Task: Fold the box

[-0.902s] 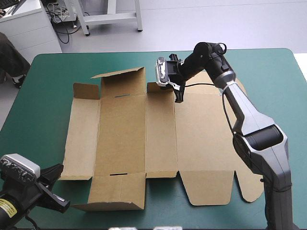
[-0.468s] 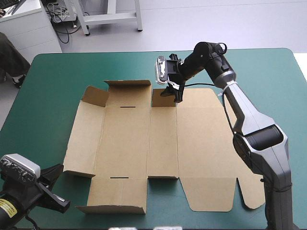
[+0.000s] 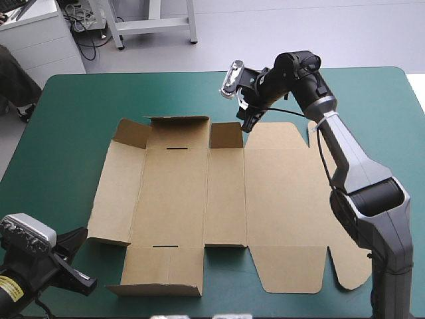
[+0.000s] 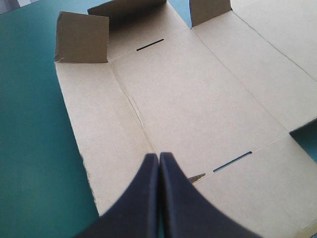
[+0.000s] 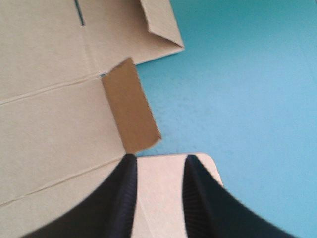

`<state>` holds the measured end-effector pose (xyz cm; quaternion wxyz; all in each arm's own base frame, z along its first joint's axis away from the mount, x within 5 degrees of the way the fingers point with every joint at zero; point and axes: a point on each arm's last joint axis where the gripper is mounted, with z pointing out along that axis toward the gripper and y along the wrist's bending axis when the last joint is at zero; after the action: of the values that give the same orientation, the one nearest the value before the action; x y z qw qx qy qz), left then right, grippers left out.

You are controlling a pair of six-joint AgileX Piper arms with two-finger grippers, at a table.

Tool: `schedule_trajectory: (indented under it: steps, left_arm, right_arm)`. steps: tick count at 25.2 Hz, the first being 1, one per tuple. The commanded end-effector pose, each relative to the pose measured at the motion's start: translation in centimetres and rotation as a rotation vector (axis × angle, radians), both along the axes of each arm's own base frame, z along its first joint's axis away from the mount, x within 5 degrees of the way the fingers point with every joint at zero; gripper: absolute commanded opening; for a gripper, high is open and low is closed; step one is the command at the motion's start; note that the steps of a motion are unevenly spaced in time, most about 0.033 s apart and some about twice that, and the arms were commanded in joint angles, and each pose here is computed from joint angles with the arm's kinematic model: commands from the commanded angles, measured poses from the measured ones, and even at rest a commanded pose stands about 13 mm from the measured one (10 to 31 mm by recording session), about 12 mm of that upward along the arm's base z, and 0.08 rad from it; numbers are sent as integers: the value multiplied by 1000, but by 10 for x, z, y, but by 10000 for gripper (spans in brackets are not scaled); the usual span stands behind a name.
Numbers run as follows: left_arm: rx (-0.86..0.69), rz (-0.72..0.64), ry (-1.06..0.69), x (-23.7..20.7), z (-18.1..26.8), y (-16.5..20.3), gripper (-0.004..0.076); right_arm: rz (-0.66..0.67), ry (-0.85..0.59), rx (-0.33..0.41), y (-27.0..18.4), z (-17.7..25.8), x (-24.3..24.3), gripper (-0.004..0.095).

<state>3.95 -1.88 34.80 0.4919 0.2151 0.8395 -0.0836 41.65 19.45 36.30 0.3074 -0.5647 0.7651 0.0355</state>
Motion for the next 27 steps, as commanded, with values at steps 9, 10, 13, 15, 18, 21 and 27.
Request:
schedule_trajectory:
  steps: [9,10,13,15,18,21,27]
  left_arm:
    - [-38,-1,-81,2,14,-1,-32]
    - [-38,-1,-81,2,14,-1,-32]
    - [-38,-1,-81,2,14,-1,-32]
    - [-38,-1,-81,2,14,-1,-32]
    - [-49,5,-78,2,15,-1,-32]
    - [-53,5,-86,2,15,-1,-32]
    - [-46,24,-160,8,21,0,-32]
  right_arm:
    - [-498,-152,36,-49,72,-24,-23]
    - [-531,-150,42,-53,72,-23,-23]
    - [-617,-152,76,-68,78,-22,-23]
    - [-682,-145,113,-80,82,-22,-23]
    - [-780,-139,161,-99,87,-22,-23]
    - [-885,-130,202,-132,95,-29,-23]
    - [-989,-24,188,-179,84,-69,-23]
